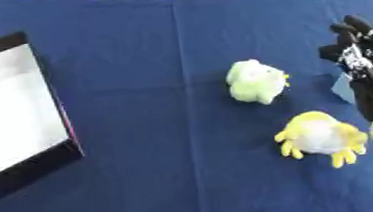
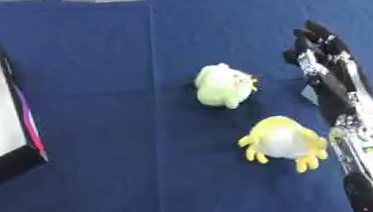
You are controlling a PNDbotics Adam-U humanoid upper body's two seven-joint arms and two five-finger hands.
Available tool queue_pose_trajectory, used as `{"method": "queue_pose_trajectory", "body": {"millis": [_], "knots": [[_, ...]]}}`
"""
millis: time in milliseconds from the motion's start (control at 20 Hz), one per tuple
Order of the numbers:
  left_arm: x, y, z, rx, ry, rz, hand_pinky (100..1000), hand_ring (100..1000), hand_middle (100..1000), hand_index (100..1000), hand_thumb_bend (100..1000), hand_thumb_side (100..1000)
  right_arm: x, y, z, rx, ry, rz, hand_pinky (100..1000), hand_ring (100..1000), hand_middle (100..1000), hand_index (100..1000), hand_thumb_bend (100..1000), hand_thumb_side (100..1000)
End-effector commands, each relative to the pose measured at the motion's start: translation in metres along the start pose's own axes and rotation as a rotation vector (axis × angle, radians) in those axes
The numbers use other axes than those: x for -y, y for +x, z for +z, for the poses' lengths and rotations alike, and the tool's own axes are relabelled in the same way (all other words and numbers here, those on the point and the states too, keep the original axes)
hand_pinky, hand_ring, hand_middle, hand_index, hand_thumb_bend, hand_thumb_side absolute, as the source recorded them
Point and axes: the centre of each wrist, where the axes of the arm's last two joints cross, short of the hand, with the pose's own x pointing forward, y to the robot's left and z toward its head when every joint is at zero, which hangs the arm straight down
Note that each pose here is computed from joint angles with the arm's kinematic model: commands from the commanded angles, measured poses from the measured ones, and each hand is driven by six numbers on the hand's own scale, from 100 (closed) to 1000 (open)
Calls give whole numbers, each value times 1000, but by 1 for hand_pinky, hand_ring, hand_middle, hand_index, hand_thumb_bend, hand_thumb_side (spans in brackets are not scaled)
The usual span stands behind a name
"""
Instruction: Pick up the objects with one hand, pass them to the other hand, and then place them into the box on the other side of the table.
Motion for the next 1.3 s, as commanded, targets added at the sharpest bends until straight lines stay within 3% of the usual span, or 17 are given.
{"method": "queue_pose_trajectory", "body": {"millis": [50, 250, 300, 350, 550, 1100, 1300], "knots": [[-7, 14, 0, 28, -3, -43, 1000, 764, 759, 783, 104, 756, 7, 9, -2, 42, 34, 39, 765, 669, 823, 895, 186, 308], [-10, 15, 1, 25, 3, -54, 1000, 768, 764, 788, 100, 752, 13, 8, 5, 52, 60, 70, 772, 688, 839, 905, 198, 296], [-11, 15, 2, 24, 3, -57, 1000, 768, 763, 787, 100, 750, 15, 9, 6, 57, 68, 80, 773, 693, 842, 908, 236, 328], [-11, 16, 2, 24, 3, -60, 1000, 768, 763, 786, 100, 750, 17, 9, 8, 62, 78, 91, 774, 695, 844, 909, 204, 288], [-13, 15, 3, 17, 0, -67, 1000, 768, 762, 784, 100, 751, 32, 14, 12, 71, 112, 146, 776, 699, 846, 910, 217, 264], [-16, 12, 7, -5, -6, -86, 1000, 766, 760, 779, 100, 760, 65, 37, 11, 16, 163, 258, 777, 704, 849, 908, 242, 249], [-17, 12, 7, -10, -10, -98, 1000, 768, 759, 775, 100, 761, 79, 51, 7, -42, 209, 406, 783, 716, 852, 905, 269, 266]]}}
